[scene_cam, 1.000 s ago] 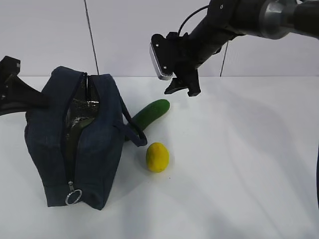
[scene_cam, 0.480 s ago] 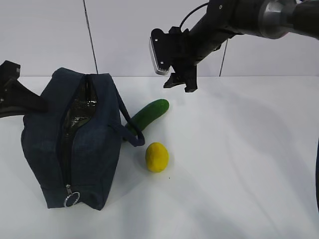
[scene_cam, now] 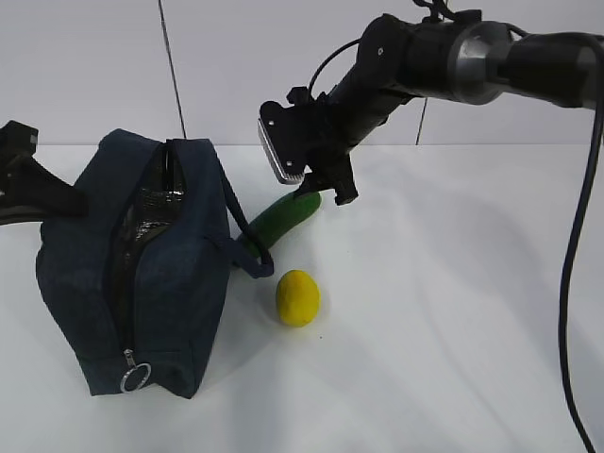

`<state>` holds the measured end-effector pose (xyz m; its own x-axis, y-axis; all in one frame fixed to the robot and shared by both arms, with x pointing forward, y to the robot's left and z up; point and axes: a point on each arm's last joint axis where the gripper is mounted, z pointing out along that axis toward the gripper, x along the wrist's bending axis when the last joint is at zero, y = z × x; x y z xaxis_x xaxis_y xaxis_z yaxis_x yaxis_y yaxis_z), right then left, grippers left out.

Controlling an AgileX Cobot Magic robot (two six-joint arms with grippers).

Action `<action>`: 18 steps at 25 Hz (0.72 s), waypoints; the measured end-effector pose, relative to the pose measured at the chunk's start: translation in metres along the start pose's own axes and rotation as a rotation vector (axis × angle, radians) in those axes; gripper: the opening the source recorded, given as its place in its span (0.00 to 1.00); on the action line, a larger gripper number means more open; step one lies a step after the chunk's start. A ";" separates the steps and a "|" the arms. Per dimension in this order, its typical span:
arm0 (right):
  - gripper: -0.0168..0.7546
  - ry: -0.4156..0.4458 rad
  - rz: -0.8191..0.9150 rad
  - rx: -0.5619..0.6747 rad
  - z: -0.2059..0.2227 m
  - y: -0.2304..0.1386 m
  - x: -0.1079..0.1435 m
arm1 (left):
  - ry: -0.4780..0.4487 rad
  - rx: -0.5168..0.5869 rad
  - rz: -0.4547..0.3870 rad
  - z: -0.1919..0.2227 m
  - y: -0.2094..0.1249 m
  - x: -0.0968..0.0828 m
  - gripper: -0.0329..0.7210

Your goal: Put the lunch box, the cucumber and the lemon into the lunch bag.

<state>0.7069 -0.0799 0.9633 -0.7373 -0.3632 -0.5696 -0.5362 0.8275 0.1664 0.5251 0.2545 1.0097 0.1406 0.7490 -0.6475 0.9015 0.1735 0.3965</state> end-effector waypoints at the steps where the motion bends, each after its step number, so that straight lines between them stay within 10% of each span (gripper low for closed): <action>1: 0.65 0.005 -0.004 -0.001 0.000 0.000 0.000 | 0.000 0.000 0.000 0.000 0.000 0.000 0.04; 18: 0.65 0.057 0.000 -0.053 -0.002 0.012 0.002 | 0.003 -0.002 0.001 0.000 0.000 0.000 0.04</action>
<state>0.6985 -0.0716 0.9654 -0.7583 -0.3884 -0.5236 -0.5564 0.8041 0.2093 0.5253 0.2547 1.0096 0.1404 0.7511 -0.6451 0.9007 0.1736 0.3982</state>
